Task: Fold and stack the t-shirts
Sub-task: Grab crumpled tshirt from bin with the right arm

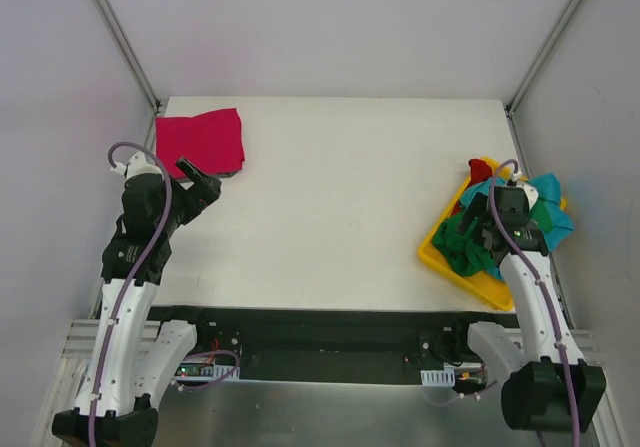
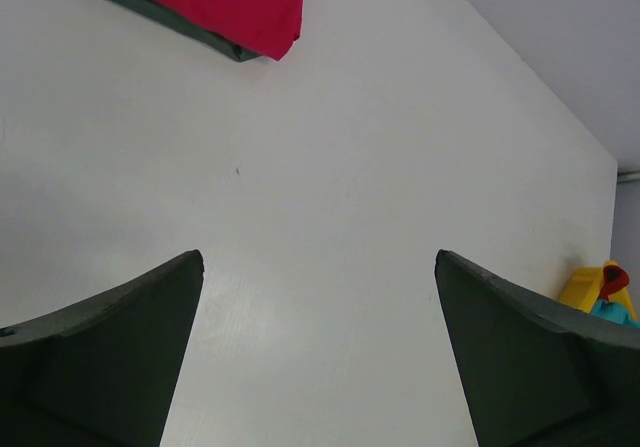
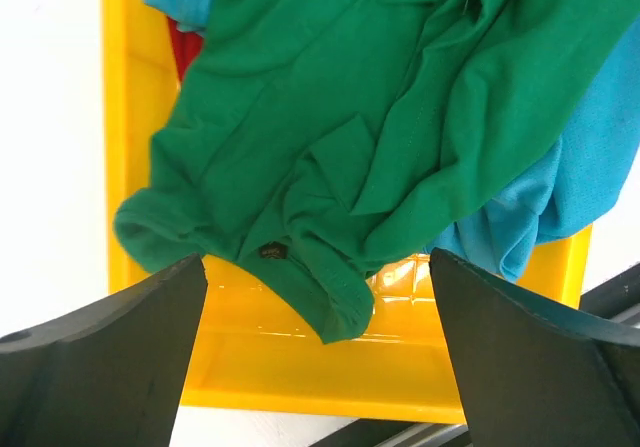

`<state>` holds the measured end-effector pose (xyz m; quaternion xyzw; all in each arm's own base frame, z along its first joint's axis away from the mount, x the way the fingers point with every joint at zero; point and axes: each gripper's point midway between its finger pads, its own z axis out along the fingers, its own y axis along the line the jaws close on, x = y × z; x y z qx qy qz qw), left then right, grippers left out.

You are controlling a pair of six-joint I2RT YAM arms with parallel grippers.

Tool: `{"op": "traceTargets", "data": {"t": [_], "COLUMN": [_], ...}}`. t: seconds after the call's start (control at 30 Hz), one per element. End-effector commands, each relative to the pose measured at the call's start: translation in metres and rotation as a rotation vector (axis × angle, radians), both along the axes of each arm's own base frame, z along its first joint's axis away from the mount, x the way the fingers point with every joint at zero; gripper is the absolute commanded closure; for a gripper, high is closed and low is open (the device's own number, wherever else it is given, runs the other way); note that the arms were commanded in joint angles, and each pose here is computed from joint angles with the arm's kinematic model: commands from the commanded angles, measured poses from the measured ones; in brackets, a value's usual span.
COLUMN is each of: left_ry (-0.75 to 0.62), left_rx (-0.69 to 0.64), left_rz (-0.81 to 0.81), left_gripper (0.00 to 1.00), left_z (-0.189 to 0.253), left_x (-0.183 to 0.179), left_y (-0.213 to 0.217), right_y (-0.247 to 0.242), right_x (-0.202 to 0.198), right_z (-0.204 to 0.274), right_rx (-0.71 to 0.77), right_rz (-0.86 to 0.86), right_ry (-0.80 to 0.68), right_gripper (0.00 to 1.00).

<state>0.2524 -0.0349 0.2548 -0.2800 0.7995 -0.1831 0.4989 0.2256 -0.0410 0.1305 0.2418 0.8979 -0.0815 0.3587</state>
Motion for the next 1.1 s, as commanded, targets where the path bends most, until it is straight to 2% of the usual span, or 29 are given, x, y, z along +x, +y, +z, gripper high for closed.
{"op": "traceTargets", "data": {"t": [0.0, 0.13, 0.3, 0.47, 0.53, 0.6, 0.8, 0.87, 1.07], "left_ry": [0.051, 0.067, 0.074, 0.105, 0.118, 0.124, 0.136, 0.139, 0.118], "left_rx": [0.008, 0.001, -0.004, -0.014, -0.017, -0.018, -0.023, -0.029, -0.042], "left_rz": [-0.005, -0.008, 0.006, 0.003, 0.000, -0.015, 0.010, 0.012, -0.014], "left_gripper": [0.01, 0.01, 0.01, 0.01, 0.01, 0.01, 0.01, 0.01, 0.01], "left_z": [-0.012, -0.016, -0.020, -0.026, -0.029, -0.030, -0.036, -0.038, -0.033], "left_x": [0.009, 0.011, 0.012, 0.017, 0.019, 0.021, 0.019, 0.018, 0.013], "left_y": [-0.001, -0.002, -0.001, -0.003, -0.004, -0.006, -0.004, -0.004, -0.008], "right_y": [-0.009, -0.022, -0.041, -0.048, -0.041, -0.036, -0.029, -0.024, -0.013], "right_x": [0.017, 0.045, 0.063, 0.073, 0.079, 0.083, 0.082, 0.081, 0.077], "right_z": [-0.008, -0.014, -0.029, -0.058, -0.065, -0.066, -0.036, -0.018, 0.041], "right_rx": [0.026, 0.035, -0.006, 0.037, 0.075, 0.098, 0.110, 0.107, 0.092], "right_rz": [-0.030, -0.055, -0.120, -0.189, -0.145, -0.122, -0.081, -0.039, 0.056], "right_ry": [0.010, -0.029, 0.021, 0.059, 0.068, 0.065, -0.033, -0.083, -0.235], "right_gripper": [0.04, 0.01, 0.10, 0.21, 0.32, 0.49, 0.84, 0.99, 0.99]}}
